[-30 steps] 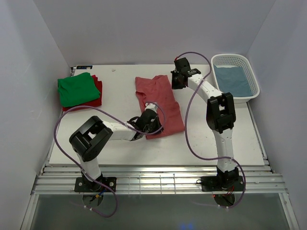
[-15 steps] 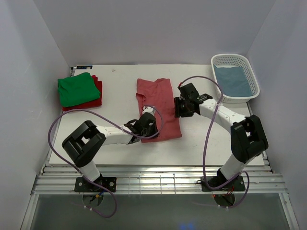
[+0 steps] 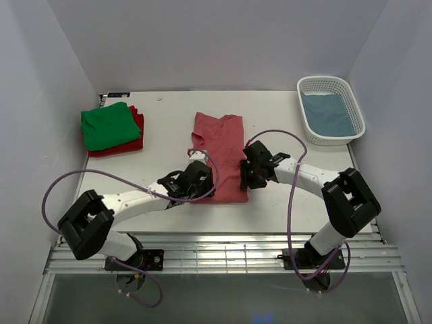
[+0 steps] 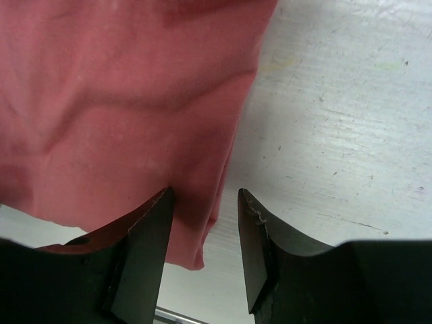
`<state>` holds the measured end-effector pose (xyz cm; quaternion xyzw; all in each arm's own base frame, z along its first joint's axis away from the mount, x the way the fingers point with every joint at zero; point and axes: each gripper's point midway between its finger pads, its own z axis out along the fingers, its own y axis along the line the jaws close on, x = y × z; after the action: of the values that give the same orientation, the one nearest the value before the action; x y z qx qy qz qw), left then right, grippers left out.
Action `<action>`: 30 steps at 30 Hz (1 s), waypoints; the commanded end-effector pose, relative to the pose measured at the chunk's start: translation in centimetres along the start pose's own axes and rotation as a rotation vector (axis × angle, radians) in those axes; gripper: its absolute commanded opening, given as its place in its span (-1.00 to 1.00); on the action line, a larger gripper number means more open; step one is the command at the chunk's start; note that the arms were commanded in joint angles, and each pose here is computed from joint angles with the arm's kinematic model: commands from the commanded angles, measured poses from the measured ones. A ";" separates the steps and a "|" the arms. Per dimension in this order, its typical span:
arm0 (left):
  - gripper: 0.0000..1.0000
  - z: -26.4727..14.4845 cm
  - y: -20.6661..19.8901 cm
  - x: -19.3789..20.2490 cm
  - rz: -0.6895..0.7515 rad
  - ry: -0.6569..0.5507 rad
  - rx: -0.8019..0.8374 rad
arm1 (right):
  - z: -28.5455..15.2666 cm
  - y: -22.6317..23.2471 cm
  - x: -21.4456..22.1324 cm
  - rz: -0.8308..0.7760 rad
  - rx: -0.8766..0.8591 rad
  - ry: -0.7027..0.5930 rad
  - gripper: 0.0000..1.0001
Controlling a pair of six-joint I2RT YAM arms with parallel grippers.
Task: Fold and stack the t-shirts
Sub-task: Grab one side of the 2/3 rectangular tshirt with both arms
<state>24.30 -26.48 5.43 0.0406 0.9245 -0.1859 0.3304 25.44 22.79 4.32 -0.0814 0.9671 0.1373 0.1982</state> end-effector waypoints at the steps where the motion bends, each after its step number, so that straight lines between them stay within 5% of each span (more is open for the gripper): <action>1: 0.05 -2.7 1.6 -1.5 0.001 -0.046 -0.081 | -0.3 1.1 -0.8 0.047 -0.032 -0.056 -0.02; 11: 0.25 -4.6 5.0 0.8 -0.128 -0.018 -0.202 | -1.2 2.7 0.8 0.038 -0.052 -0.051 -0.02; 30: 0.25 -2.4 7.6 3.0 -0.103 -0.019 -0.240 | -0.9 2.1 2.7 0.024 -0.009 -0.032 0.02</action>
<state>21.09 -18.72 2.26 -0.0413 0.9465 -0.0805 0.3098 22.30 24.32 4.45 -0.0739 0.9647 0.1477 0.2053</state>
